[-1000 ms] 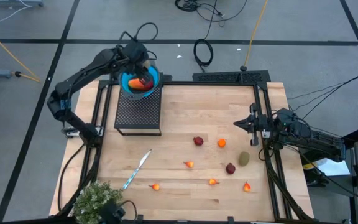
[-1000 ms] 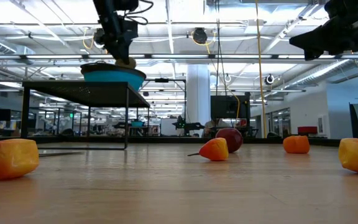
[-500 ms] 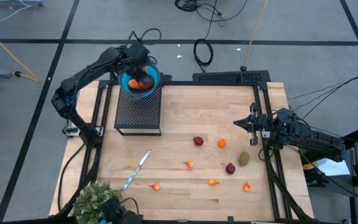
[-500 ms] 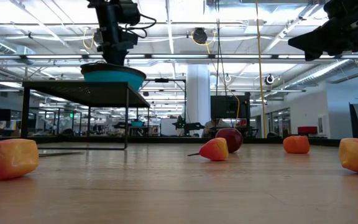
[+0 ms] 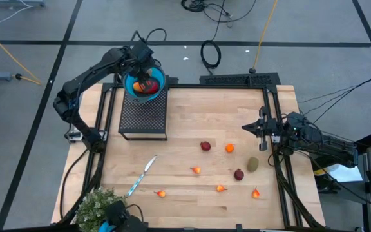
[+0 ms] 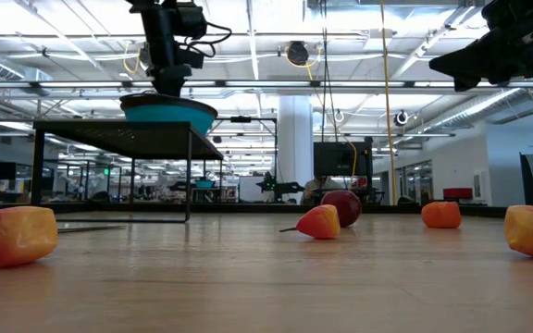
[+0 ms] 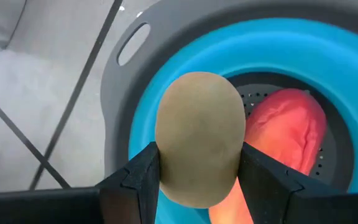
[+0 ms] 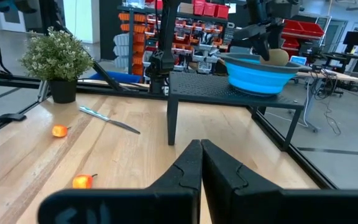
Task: Pick & Place Fruit
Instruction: Put the brown kiwi into the blue strainer bowl on the shelf
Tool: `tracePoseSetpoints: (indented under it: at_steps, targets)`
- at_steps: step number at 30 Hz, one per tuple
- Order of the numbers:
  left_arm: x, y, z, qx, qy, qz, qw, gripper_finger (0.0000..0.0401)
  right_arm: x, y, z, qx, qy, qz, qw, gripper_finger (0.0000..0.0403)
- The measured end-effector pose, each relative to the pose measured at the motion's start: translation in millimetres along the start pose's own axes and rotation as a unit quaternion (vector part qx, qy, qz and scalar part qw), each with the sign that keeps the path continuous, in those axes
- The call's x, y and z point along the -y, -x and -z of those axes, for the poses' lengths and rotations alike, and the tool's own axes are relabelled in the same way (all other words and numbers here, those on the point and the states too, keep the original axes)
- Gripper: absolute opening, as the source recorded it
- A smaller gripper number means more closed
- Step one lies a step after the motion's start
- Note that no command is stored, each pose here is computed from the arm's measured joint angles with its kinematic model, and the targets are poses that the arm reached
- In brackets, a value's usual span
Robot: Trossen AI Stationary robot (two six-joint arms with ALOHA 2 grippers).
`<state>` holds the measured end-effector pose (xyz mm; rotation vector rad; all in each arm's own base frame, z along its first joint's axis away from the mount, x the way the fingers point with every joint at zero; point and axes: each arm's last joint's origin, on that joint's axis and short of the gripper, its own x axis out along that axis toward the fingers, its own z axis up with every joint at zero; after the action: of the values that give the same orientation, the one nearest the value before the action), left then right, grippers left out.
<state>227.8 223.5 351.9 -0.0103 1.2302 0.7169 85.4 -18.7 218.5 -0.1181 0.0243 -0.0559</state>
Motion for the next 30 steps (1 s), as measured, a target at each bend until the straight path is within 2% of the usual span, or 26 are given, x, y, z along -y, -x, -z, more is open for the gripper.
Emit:
tracePoseSetpoints:
  at_steps: [4, 10, 23, 26, 30]
  targets:
    - [0.0, 0.0, -0.1, 0.000, -0.029, 0.000, 1.000, 0.0177, 0.0, 0.0, 0.0, 0.000, 0.000, 0.000, 1.000, 0.0000]
    - [0.2, 0.2, -0.1, 0.001, -0.031, 0.000, 1.000, 0.0184, 0.0, 0.0, 0.0, 0.000, 0.000, 0.000, 1.000, 0.0000]
    - [0.2, 0.1, -0.1, 0.001, -0.032, 0.000, 0.999, 0.0283, 0.0, 0.0, -0.1, 0.001, 0.000, 0.000, 1.000, 0.0000]
    - [0.7, 1.9, -0.3, -0.005, -0.038, -0.026, 0.999, 0.0298, 0.0, 0.0, -0.1, 0.001, 0.000, 0.000, 1.000, 0.0000]
    - [5.2, 14.7, -1.5, 0.000, -0.034, -0.095, 0.995, 0.0304, 0.0, 0.0, -0.2, 0.001, 0.000, 0.000, 1.000, 0.0000]
